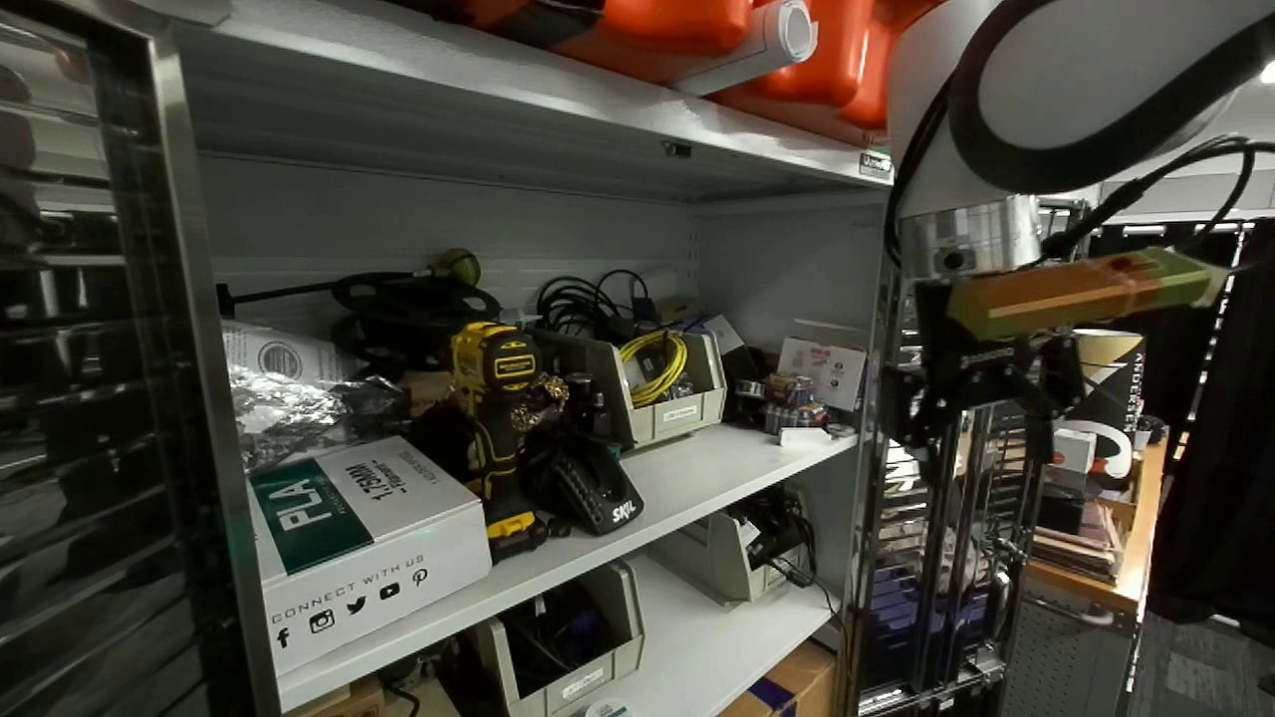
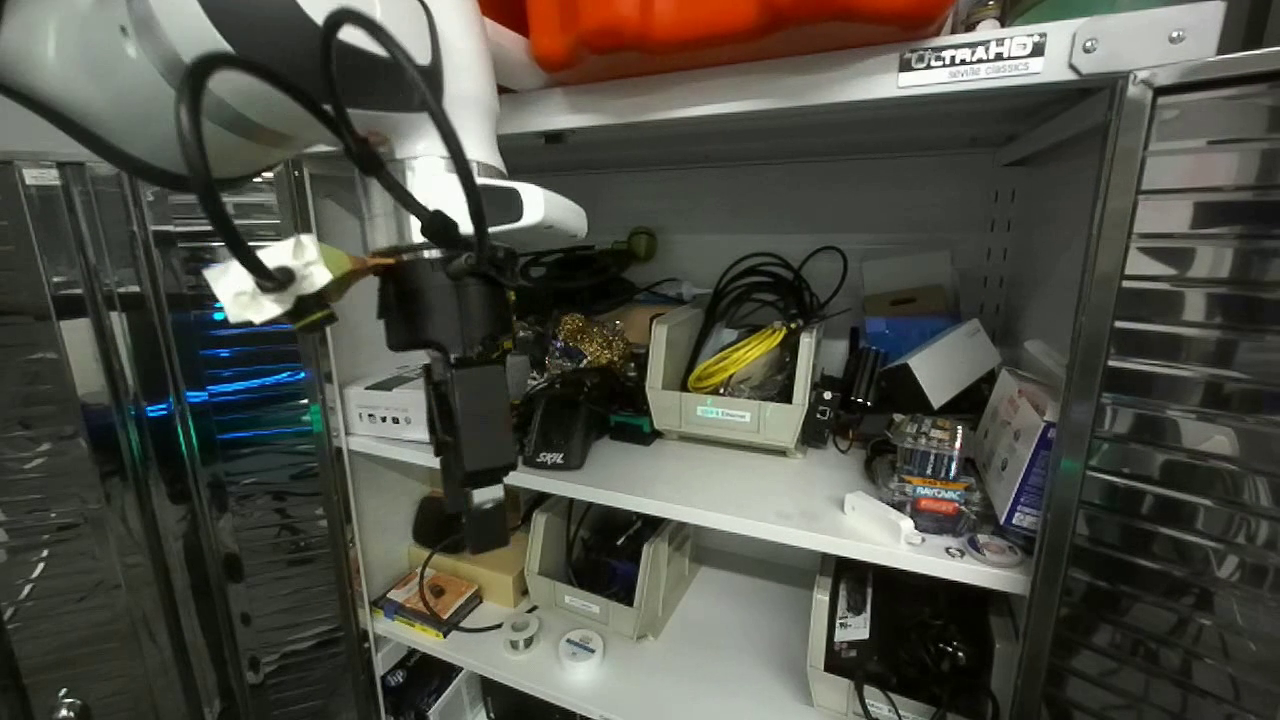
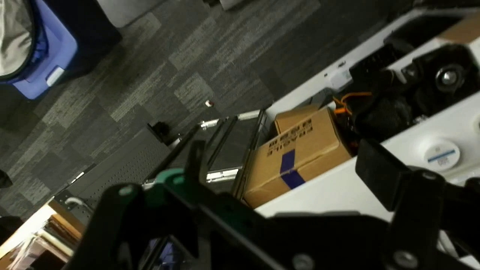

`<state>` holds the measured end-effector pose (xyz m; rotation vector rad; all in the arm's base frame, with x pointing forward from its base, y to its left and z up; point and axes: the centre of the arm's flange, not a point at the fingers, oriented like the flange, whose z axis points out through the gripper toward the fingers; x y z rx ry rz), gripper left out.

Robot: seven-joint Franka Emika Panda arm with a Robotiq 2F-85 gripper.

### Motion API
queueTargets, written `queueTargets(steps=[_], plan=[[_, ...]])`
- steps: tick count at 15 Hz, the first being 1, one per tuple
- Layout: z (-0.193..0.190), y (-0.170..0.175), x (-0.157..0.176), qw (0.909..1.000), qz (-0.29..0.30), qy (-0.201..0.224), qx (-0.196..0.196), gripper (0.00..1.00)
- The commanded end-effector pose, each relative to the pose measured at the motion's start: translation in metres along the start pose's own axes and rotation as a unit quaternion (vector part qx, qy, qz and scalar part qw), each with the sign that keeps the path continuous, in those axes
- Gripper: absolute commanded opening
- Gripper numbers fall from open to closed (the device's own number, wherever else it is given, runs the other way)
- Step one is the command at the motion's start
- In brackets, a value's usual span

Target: Place the yellow cable in the toolbox

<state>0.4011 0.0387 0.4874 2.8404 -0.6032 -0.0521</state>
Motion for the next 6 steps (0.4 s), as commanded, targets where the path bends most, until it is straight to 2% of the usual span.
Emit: queueTargets(steps=[1,2,6], plan=[[-0.025,0.042,-0.017,0.9953,-0.079,-0.055,-0.012,1.00],[-0.007,0.021,-0.011,0.9983,-0.045,-0.035,-0.010,1.00],[-0.013,0.036,-0.018,0.9961,-0.072,-0.050,-0.012,1.00]])
